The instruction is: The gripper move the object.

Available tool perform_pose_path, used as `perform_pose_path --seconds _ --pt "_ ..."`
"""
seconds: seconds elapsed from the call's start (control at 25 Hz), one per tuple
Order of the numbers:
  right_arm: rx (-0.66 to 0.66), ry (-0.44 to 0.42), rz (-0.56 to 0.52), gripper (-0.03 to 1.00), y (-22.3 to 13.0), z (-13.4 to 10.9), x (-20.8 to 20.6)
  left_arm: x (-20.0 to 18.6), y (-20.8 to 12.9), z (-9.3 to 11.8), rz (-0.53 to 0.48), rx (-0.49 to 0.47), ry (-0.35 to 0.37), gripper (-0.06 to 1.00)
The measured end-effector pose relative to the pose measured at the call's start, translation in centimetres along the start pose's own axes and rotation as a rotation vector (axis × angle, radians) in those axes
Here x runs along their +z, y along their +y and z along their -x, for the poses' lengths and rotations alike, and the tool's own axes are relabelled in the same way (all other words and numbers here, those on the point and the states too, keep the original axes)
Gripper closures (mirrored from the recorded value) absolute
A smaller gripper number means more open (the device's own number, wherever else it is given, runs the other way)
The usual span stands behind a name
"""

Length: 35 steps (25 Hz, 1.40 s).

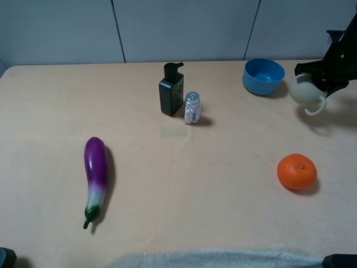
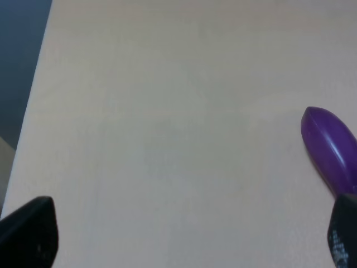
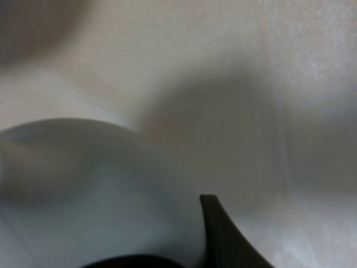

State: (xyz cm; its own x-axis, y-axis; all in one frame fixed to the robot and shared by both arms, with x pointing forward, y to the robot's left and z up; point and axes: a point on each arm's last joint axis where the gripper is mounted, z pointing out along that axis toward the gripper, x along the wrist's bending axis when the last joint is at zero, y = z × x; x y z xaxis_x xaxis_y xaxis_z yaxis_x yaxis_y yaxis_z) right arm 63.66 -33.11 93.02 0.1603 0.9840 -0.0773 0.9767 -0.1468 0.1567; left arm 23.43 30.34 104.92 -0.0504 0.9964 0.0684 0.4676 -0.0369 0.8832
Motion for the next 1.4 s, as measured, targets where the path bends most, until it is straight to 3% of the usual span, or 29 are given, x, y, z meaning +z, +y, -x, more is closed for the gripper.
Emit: perform_pose_path --seconds 1.0,1.16,1.4 --pt "-0.036 -0.029 0.016 0.97 0.8 -0.1 3.8 0.0 0.0 0.0 -0.001 0.0 0.0 -0.02" --pt "-0.035 -0.028 0.022 0.86 0.8 -0.2 3.8 0.0 0.0 0.0 -0.001 0.0 0.0 -0.02" --pt "-0.035 -0.026 0.03 0.47 0.9 -0.2 3.8 0.0 0.0 0.0 -0.001 0.0 0.0 -0.02"
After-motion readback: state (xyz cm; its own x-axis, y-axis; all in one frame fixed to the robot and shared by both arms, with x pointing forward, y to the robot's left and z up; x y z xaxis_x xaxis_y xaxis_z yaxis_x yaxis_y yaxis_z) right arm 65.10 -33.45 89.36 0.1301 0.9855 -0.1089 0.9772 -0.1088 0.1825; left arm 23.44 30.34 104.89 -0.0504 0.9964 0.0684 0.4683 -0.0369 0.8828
